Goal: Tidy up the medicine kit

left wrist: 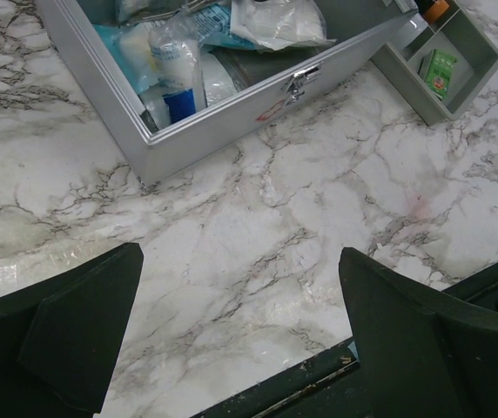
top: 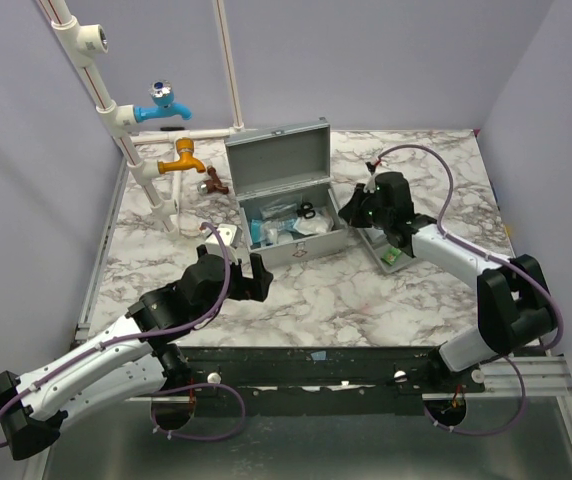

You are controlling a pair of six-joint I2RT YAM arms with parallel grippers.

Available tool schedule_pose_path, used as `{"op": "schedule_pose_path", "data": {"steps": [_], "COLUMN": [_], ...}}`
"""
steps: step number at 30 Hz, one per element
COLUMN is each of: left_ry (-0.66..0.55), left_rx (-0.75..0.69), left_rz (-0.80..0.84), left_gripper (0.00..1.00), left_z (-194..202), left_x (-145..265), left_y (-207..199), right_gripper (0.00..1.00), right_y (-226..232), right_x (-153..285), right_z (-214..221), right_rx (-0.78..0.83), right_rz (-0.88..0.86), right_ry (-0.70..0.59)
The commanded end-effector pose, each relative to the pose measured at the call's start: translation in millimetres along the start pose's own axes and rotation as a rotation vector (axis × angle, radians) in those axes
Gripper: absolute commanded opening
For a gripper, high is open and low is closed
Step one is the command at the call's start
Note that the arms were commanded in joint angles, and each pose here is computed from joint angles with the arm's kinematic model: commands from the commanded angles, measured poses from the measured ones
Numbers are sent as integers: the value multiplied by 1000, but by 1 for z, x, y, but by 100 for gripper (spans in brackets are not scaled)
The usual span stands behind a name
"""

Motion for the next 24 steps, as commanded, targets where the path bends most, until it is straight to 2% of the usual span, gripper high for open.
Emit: {"op": "schedule_pose_path", "data": {"steps": [1,3,4,6,10,12,17,24], "left_ry": [3,1,0,-1,2,6,-1,-5], "left_rx": [-1,-5,-6,-7,-8,-9,-13,-32], "left_rz": [20,22,22,20,22,21,20,27], "left_gripper": [99,99,99,99,99,99,99,99], "left_z": [1,0,0,0,2,3,5,5], "left_x": [-2,-2,-2,-2,-2,-1,1,1], "left_y": [-2,-3,-2,-2,-1,0,3,3], "right_gripper": [1,1,5,22,43,49,52,50], "right_y": [-8,-5,-2,4,4,-2,-40,-73], "right_x": [16,22,24,27,40,51,77,89], "right_z": [22,24,24,23,6,-8,-24,5], "right_rx": [-14,-17,-20,-27,-25,-25,-58,-166], "right_rz": [47,40,21,-4,27,85,374,587], "right_ry": [55,72,78,84,30,-21,-83,-54]}}
Point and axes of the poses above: each gripper's point midway between its finger pads, its own x axis back along the fingers, its own y axis along the line the jaws close on, z = x × y, the point moved 2 cm from there along x, back along the fingers, and after that the axes turned 3 degrees about x, right-handed, at the moved point
